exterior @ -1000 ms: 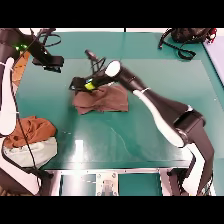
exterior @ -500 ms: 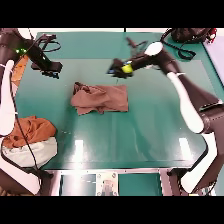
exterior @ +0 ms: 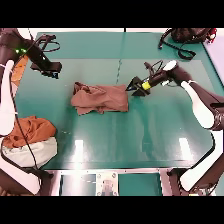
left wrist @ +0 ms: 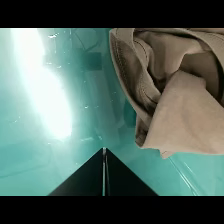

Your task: Fold the shirts.

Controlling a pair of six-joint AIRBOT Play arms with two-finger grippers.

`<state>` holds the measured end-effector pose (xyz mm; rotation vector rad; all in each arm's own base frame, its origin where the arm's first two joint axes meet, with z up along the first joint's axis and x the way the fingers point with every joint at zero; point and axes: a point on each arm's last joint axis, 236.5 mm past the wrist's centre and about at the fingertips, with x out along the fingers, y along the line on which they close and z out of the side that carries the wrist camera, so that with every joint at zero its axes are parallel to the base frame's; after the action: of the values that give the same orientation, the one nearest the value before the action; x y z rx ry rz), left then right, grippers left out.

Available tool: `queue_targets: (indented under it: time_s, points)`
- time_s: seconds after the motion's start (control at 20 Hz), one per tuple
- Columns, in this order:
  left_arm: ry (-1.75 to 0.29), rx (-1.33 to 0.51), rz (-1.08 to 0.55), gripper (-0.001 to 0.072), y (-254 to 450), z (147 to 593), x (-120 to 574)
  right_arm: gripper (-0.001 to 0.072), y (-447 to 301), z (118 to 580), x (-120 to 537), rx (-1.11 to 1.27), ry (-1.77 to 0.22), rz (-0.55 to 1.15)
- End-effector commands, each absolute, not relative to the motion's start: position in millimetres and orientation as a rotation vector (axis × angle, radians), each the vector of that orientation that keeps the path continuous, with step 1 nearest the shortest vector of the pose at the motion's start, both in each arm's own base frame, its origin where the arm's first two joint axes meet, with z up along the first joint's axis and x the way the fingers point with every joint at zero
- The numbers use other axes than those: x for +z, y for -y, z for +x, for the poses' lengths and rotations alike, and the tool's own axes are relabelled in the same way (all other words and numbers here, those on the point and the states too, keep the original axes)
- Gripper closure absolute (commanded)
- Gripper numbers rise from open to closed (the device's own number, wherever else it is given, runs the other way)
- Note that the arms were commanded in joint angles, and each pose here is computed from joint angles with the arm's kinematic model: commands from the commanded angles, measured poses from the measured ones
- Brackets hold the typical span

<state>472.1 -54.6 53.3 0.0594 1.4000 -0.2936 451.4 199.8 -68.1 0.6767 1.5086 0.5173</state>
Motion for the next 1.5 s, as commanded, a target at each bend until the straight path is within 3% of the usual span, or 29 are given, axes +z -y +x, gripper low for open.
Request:
queue_targets:
  time_s: [0.0, 0.1, 0.15, 0.2, 0.25, 0.4, 0.55, 0.7, 0.85, 1.0, 1.15, 1.45]
  points:
    - [-1.397, -0.288, 0.053, 0.0685, 55, 473, 54, 0.0119, -237, 439, -95, 0.539, -1.482, 0.711]
    - [-1.398, -0.288, 0.054, 0.0684, 55, 473, 54, 0.0123, -259, 432, -99, 0.563, -1.49, 0.685]
    - [-1.398, -0.288, 0.054, 0.0684, 55, 473, 54, 0.023, -271, 431, -94, 0.594, -1.476, 0.678]
    - [-1.4, -0.288, 0.054, 0.0684, 55, 472, 54, 0.0636, -283, 434, -81, 0.648, -1.444, 0.687]
    - [-1.4, -0.289, 0.054, 0.0684, 55, 472, 54, 0.0694, -291, 440, -64, 0.685, -1.411, 0.704]
    - [-1.401, -0.289, 0.054, 0.0684, 55, 472, 53, 0.0695, -284, 476, 20, 0.757, -1.234, 0.691]
    - [-1.402, -0.289, 0.054, 0.0684, 55, 472, 53, 0.0696, -222, 511, 135, 0.728, -0.997, 0.689]
    - [-1.417, -0.294, 0.052, 0.0684, 55, 468, 53, 0.0697, -101, 524, 184, 0.495, -0.9, 0.709]
    - [-1.427, -0.296, 0.052, 0.0684, 55, 466, 53, 0.0697, 31, 507, 189, 0.231, -0.864, 0.754]
    - [-1.427, -0.298, 0.05, 0.0684, 56, 466, 53, 0.0698, 162, 462, 175, -0.077, -0.853, 0.8]
    - [-1.422, -0.325, 0.03, 0.0685, 63, 465, 54, 0.0698, 252, 385, 144, -0.334, -0.899, 0.885]
    - [-1.418, -0.342, 0.017, 0.0684, 68, 465, 55, 0.0699, 315, 191, 54, -0.836, -0.866, 1.142]
